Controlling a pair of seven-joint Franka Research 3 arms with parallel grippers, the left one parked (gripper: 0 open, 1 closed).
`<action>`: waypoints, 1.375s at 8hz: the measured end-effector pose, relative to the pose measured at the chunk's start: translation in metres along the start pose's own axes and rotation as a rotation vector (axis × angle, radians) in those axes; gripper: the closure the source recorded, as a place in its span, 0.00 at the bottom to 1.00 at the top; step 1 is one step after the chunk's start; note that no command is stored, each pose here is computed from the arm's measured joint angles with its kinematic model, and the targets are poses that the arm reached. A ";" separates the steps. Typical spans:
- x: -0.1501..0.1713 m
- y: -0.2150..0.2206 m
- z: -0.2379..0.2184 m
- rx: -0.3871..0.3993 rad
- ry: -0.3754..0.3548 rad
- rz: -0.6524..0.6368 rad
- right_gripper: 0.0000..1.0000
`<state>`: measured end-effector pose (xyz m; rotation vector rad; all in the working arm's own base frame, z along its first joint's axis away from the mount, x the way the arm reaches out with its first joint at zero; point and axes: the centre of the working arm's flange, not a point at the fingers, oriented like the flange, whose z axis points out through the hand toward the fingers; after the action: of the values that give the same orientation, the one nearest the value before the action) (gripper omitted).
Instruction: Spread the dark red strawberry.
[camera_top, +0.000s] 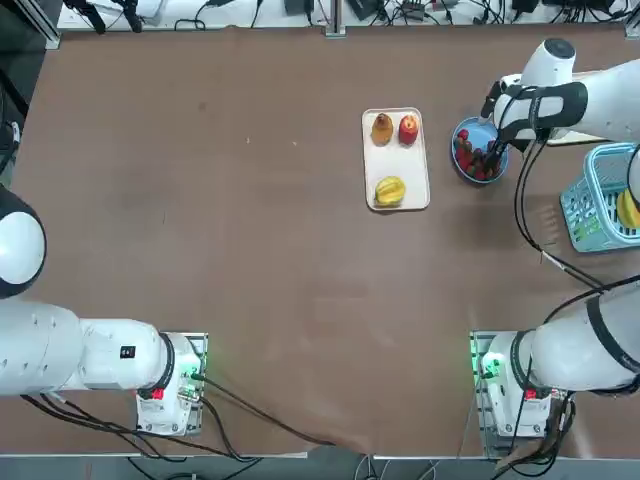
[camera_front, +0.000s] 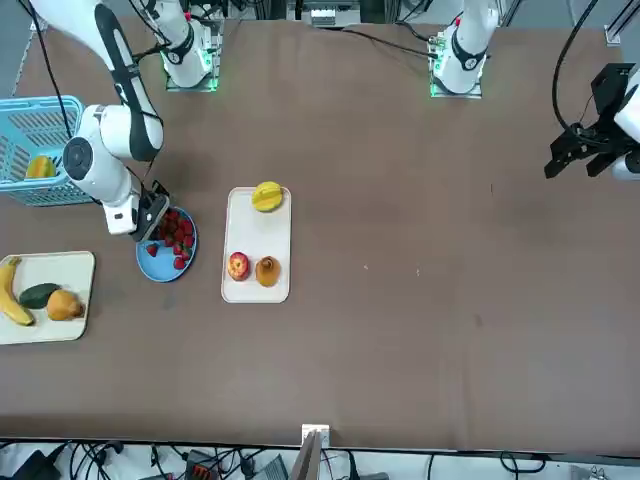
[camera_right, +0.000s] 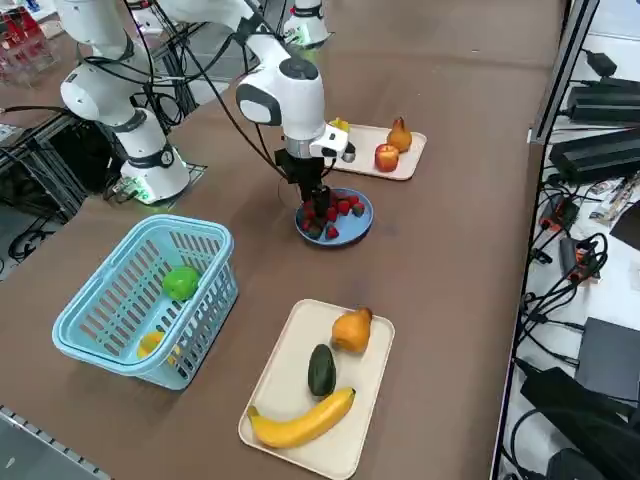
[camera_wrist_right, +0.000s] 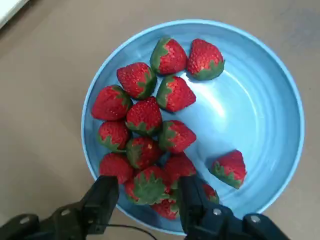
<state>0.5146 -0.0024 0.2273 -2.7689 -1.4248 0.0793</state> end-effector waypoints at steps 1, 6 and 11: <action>0.000 0.000 0.002 -0.002 0.000 0.000 0.27; 0.000 0.001 0.003 -0.004 0.001 0.000 0.51; 0.000 0.002 0.000 -0.009 0.005 0.002 0.62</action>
<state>0.5161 -0.0033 0.2271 -2.7756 -1.4250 0.0655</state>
